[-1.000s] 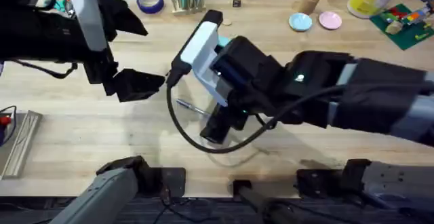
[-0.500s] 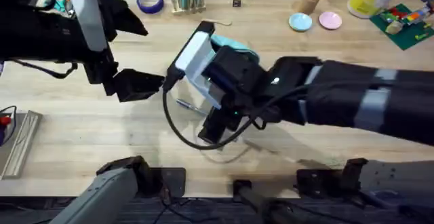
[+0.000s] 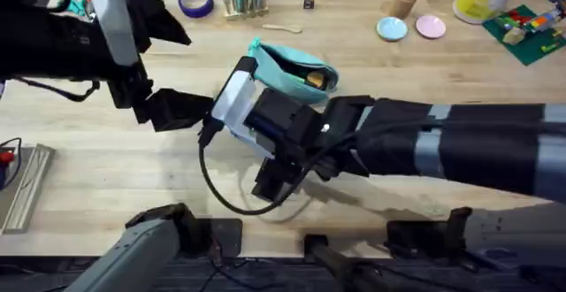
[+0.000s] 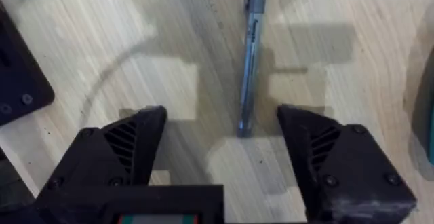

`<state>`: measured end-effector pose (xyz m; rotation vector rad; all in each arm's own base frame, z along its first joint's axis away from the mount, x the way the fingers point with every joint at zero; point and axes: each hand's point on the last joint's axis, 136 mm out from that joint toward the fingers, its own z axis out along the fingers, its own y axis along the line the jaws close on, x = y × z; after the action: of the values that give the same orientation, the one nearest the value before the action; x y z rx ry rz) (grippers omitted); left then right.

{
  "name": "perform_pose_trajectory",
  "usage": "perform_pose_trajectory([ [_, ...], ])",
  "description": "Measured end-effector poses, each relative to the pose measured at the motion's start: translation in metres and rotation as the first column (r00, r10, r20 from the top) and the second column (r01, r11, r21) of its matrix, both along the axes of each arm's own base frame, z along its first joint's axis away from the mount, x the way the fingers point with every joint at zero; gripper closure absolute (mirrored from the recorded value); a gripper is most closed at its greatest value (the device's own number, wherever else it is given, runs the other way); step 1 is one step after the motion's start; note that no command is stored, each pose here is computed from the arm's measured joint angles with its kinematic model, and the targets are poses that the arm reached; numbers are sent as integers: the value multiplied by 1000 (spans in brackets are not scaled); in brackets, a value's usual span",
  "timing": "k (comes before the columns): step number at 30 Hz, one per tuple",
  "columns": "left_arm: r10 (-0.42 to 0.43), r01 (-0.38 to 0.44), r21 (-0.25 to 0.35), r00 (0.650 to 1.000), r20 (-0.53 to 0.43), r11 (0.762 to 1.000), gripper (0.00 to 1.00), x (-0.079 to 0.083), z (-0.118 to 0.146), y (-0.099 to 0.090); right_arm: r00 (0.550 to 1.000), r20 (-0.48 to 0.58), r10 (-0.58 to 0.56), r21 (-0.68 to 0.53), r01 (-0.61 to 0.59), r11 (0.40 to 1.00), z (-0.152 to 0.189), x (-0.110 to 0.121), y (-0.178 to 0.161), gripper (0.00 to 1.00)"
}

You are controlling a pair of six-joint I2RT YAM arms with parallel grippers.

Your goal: Unzip the bag, pick up the pens from the table one at a time and place them inside, then zip the bag closed.

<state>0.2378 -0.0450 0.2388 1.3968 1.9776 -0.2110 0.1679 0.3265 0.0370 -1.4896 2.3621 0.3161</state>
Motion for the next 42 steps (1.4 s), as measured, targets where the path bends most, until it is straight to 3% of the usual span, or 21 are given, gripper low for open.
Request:
perform_pose_trajectory([
  [2,0,0,0,1000,2,1000,8,0,0,0,1000,2,-6,2,6,1000,0,1,0,32],
  [5,0,0,1,1000,5,1000,8,1,0,0,1000,6,-12,6,12,1000,0,2,1,200],
  [7,0,0,2,1000,7,1000,8,1,1,0,1000,4,-22,9,22,1000,0,3,2,396],
  [11,0,0,3,1000,8,1000,8,2,1,1,999,16,-46,8,46,999,1,7,1,888],
  [12,1,-1,3,1000,11,1000,8,2,1,1,999,19,-49,8,49,999,1,7,1,940],
  [42,0,0,-3,1000,-6,1000,8,-1,-1,0,992,-21,-126,-64,124,990,3,22,-33,967],
])
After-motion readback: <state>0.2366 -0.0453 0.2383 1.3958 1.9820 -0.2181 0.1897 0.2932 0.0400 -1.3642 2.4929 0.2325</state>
